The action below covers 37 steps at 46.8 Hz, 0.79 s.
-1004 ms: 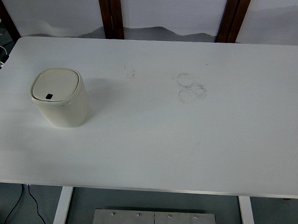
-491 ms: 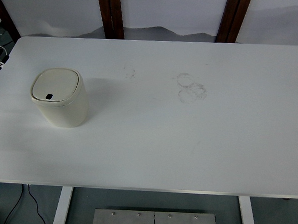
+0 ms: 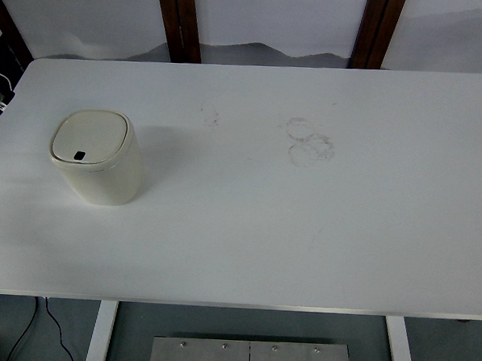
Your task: Open trash can
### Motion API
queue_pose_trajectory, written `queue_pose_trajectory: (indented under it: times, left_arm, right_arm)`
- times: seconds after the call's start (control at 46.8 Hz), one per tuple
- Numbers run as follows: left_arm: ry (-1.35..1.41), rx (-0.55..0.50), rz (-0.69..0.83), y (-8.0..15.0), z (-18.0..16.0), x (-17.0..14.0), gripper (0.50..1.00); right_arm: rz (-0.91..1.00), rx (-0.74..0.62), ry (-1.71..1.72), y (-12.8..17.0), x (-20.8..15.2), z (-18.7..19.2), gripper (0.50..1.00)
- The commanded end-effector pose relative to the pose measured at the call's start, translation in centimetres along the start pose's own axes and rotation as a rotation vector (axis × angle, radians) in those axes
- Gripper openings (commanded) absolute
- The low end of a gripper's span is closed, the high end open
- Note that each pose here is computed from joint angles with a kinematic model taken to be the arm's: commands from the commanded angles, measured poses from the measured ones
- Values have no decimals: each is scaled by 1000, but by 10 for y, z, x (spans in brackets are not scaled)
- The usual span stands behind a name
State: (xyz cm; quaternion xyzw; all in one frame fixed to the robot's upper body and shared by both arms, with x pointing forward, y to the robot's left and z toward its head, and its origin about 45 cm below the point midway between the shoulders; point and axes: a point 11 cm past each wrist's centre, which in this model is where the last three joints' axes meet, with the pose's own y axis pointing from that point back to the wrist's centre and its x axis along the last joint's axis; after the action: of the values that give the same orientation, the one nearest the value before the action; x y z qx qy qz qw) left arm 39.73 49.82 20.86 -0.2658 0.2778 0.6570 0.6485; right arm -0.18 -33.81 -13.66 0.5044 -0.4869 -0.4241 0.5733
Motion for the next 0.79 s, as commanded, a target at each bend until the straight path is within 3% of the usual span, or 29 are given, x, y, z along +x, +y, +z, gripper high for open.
queue_pose_trajectory:
  times: [0.0,0.278,0.513,0.769]
  left_arm:
    - [0,0,-3,-1,0,-1,1000]
    - [-27,29,-10,-8,1,-15,1000]
    - [-94,72,3,-12,16,-47,1000]
    - [-196,80,0,-9,39,-60,1000]
  right_arm:
    - [0,0,0,0,0,0,995]
    - [0,0,1,0,0,0,995]
    - [0,0,1,0,0,0,995]
    - [0,1,1,0,0,-1,995]
